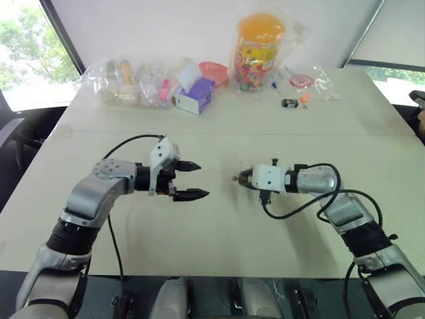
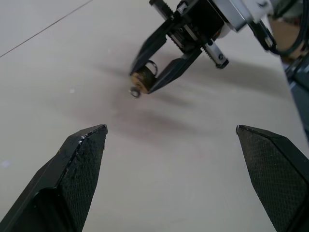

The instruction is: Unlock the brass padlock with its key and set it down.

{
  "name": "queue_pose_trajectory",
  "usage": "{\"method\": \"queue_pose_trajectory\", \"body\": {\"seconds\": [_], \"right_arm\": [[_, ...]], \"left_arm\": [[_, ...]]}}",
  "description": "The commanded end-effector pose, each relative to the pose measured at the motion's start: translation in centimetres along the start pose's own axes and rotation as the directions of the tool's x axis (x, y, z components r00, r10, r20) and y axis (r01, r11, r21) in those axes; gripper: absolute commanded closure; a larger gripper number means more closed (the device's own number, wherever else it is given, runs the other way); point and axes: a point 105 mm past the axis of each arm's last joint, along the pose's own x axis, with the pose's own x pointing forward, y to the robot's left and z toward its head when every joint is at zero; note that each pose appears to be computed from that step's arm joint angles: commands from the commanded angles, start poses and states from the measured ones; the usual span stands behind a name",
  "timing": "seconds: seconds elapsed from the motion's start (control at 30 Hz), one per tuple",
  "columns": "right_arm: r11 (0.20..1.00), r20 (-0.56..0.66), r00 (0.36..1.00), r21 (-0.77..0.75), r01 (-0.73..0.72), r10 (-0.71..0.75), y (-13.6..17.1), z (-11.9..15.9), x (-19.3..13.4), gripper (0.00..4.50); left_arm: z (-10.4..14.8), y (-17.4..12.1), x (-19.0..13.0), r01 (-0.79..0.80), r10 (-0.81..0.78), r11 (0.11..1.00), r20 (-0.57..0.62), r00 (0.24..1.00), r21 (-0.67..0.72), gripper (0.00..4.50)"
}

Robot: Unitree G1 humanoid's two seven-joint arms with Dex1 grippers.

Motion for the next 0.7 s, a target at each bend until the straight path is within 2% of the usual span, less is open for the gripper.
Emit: {"method": "queue_pose_trajectory", "body": {"seconds": [0.03,0.17,0.37,0.47,0.63,0.7], "right_arm": [[0.981,0.108,0.99,-0.159,0.112,-0.095,-2.1,3.9,-0.5,3.8],[0.972,0.145,0.985,-0.201,0.119,-0.09,-1.8,5.6,-0.5,3.8],[0.969,0.143,0.987,-0.225,0.103,-0.072,-1.3,6.2,-0.6,3.8],[0.968,0.157,0.985,-0.223,0.11,-0.076,-1.5,6.7,-0.6,3.8],[0.968,0.162,0.984,-0.226,0.106,-0.07,-1.4,7.1,-0.6,3.8],[0.967,0.168,0.983,-0.232,0.107,-0.068,-1.5,7.3,-0.7,3.8]], "left_arm": [[2.3,0.0,-0.1,0.031,-0.031,1.0,0.068,0.997,0.004,0.0],[2.9,0.1,0.3,0.057,-0.057,0.998,0.082,0.995,0.0,0.0],[3.1,0.3,0.5,0.075,-0.075,0.997,0.092,0.993,0.001,0.0],[3.1,0.5,0.6,0.072,-0.073,0.997,0.101,0.992,0.008,0.93],[2.9,0.5,0.8,0.063,-0.062,0.998,0.095,0.994,-0.002,3.39],[2.8,0.5,0.9,0.063,-0.062,0.998,0.094,0.994,-0.001,3.39]]}}
